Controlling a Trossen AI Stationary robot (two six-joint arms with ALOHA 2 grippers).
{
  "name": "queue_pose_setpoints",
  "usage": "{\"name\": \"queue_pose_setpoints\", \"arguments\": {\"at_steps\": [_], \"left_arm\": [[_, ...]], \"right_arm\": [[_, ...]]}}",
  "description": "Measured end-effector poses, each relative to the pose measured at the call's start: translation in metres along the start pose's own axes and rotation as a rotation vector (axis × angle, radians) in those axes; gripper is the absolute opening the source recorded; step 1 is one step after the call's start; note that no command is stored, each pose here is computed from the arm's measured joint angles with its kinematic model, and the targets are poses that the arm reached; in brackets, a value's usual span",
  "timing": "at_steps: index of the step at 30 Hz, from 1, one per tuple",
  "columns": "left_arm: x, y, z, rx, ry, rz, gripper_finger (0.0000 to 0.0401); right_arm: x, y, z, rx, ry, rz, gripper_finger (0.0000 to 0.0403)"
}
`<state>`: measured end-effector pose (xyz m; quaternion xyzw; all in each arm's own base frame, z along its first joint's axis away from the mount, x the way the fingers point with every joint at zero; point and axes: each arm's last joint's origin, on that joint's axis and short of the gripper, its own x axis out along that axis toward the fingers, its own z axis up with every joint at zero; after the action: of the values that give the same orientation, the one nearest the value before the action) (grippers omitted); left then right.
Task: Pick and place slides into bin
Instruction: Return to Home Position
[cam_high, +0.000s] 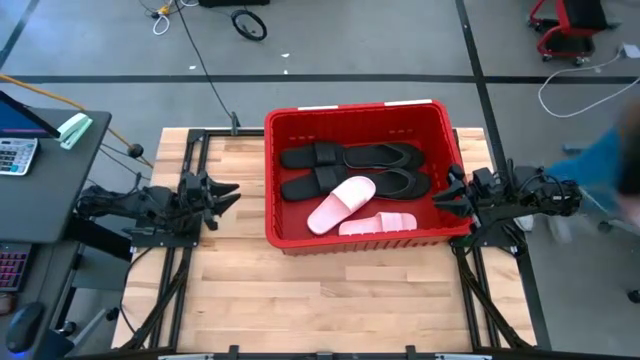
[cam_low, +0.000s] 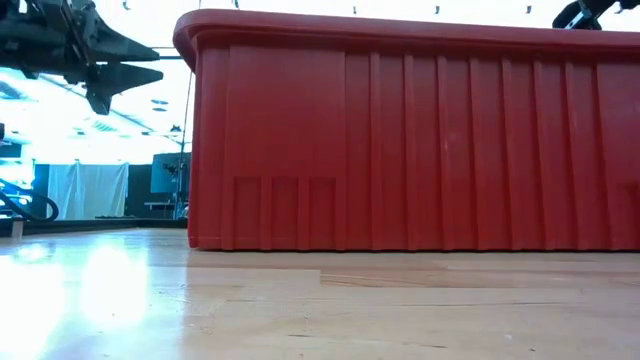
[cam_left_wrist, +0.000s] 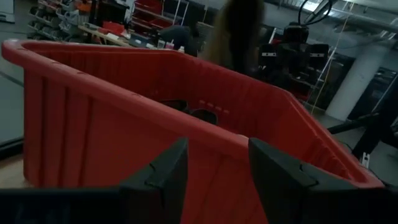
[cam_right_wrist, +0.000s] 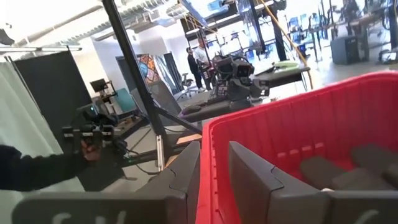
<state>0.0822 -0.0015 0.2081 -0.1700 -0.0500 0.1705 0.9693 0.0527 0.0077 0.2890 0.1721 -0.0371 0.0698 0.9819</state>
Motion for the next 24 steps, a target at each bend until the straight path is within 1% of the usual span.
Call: {"name": "queue_pose_setpoints", "arguments": {"at_steps": [2, 4, 7, 12, 15, 20, 24], "left_arm": [[0.0, 0.0, 0.0, -0.002, -0.004, -0.001, 0.0172], [0.0, 0.0, 0.0, 0.004, -0.004, 0.0, 0.0172], [0.0, 0.0, 0.0, 0.008, -0.003, 0.0, 0.0172], [0.0, 0.0, 0.0, 0.022, -0.002, 0.0, 0.0172], [0.0, 0.0, 0.0, 0.02, -0.002, 0.001, 0.0172], [0.0, 0.0, 0.0, 0.021, -0.002, 0.001, 0.0172], [0.0, 0.0, 0.0, 0.025, -0.002, 0.001, 0.0172]], "right_arm": [[0.0, 0.0, -0.001, 0.006, 0.011, -0.004, 0.0089], [0.0, -0.001, -0.002, -0.022, 0.021, -0.008, 0.0089], [0.0, -0.001, -0.002, -0.056, 0.017, -0.005, 0.0089], [0.001, 0.0, -0.001, -0.068, 0.002, 0.008, 0.0089], [0.004, -0.002, -0.007, -0.081, 0.02, 0.021, 0.0089], [0.009, -0.004, -0.015, -0.109, 0.01, 0.024, 0.0089], [0.014, -0.008, -0.026, -0.099, 0.021, 0.021, 0.0089]]}}
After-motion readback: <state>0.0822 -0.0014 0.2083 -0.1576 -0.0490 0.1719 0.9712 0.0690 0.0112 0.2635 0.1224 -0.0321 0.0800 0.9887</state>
